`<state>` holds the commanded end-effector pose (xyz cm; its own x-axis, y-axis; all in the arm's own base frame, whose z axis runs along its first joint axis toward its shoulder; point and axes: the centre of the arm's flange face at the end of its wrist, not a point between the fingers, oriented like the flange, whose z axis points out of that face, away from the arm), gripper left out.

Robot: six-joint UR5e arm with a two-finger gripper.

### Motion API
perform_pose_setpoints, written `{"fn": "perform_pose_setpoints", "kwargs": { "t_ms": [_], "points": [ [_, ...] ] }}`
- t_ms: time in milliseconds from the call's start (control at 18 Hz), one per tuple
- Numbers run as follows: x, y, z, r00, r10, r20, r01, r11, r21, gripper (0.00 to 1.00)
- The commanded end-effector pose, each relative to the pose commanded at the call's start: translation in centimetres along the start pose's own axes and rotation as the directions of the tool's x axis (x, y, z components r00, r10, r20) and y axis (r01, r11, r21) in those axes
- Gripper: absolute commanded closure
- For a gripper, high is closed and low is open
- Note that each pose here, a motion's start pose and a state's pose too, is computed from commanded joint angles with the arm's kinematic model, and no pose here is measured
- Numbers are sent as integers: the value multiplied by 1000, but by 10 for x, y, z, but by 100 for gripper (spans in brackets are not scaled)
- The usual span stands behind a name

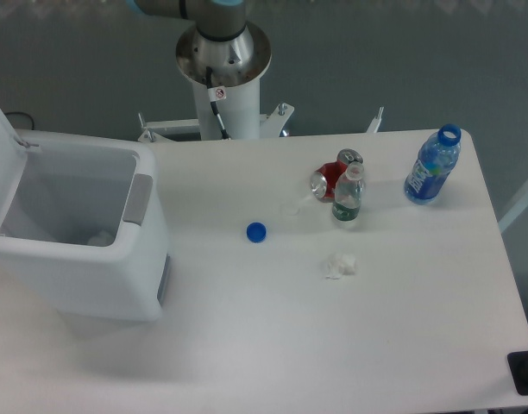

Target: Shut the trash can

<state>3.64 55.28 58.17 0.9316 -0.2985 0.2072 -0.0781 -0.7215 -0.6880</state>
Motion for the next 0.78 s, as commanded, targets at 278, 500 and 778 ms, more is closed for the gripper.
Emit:
{"fn": "perform_pose_setpoints", "kwargs": {
  "t_ms": [278, 500, 778],
  "points": [
    [-17, 1, -9, 999, -23, 26, 23, 1000, 10, 0],
    [-35, 8, -14, 996, -50, 73, 50, 999, 1, 0],
    [-55, 18, -15, 986, -73, 150, 78, 997, -25, 0]
  ]
}}
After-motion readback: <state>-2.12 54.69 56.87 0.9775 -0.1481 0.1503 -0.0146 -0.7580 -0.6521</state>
